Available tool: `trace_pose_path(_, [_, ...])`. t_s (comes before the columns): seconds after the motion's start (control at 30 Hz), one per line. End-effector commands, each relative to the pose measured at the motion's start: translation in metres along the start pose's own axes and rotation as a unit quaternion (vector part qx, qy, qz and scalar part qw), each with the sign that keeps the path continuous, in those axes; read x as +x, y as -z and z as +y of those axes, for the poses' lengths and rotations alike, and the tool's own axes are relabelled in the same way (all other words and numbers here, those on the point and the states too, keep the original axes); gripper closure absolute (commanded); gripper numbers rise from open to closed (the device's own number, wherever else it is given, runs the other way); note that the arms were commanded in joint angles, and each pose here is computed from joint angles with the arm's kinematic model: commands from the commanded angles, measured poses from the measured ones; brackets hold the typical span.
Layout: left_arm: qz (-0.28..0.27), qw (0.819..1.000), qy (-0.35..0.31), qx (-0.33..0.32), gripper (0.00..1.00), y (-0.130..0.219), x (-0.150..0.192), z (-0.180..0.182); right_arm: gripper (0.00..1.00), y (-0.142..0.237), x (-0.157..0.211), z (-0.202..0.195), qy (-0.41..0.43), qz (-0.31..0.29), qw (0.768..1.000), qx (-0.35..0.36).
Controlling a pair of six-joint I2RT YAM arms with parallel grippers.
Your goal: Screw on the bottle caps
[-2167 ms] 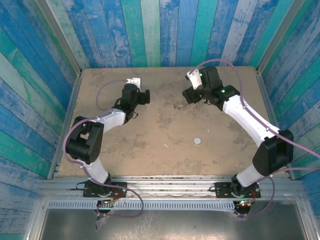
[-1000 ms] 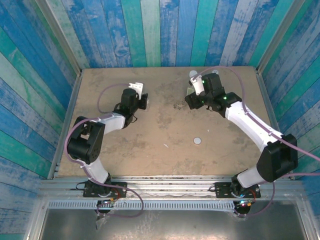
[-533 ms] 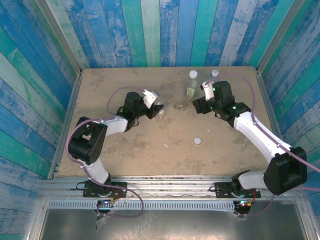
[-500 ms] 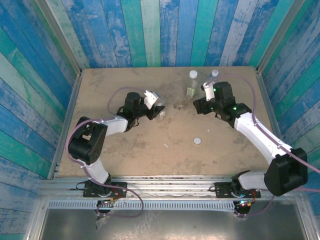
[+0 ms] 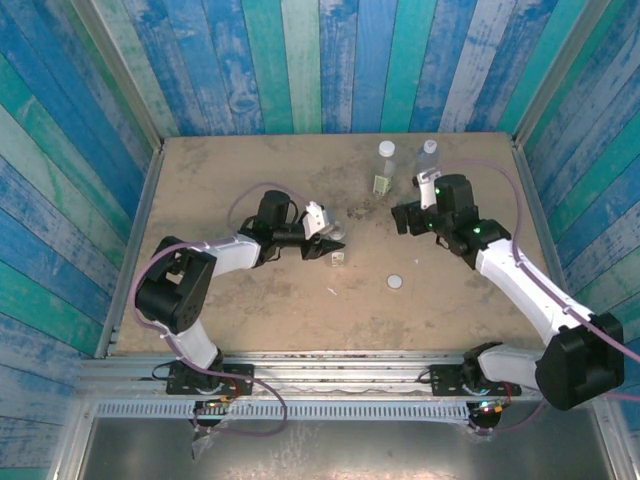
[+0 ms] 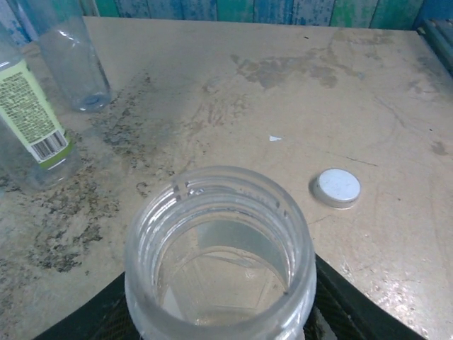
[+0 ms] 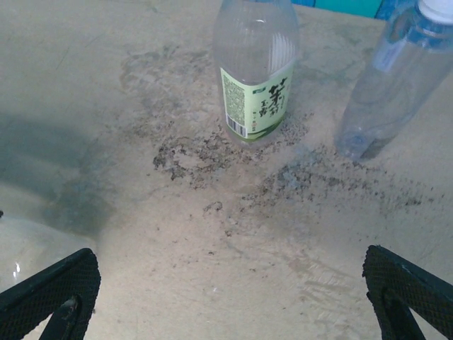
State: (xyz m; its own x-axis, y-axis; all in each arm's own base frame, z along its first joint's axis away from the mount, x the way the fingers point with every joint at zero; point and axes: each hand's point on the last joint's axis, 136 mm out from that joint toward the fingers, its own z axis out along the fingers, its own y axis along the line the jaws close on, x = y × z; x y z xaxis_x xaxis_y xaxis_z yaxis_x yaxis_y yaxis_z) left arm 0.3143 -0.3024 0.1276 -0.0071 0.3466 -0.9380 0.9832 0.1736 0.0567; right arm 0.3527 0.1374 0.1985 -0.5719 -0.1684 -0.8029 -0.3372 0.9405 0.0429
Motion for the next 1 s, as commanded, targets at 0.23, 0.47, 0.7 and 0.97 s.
trace_pose_path(0.23, [-0.039, 0.999, -0.003, -0.013, 0.09, 0.009, -0.01, -0.01, 0.0, 0.001, 0.016, 0.019, -0.008, -0.008, 0.998, -0.061])
trace_pose_path(0.47, [-0.11, 0.992, 0.005, -0.061, 0.06, 0.02, -0.011, -0.012, 0.0, 0.0, 0.045, 0.034, 0.02, 0.006, 1.0, -0.022])
trace_pose_path(0.7, [-0.138, 0.986, 0.017, -0.092, 0.06, 0.029, -0.003, -0.01, 0.0, 0.0, 0.092, 0.045, -0.013, 0.042, 0.999, -0.022])
trace_pose_path(0.97, [-0.122, 0.986, 0.024, -0.109, 0.06, 0.025, 0.011, -0.003, 0.03, -0.005, 0.153, 0.06, -0.056, 0.096, 0.993, -0.047])
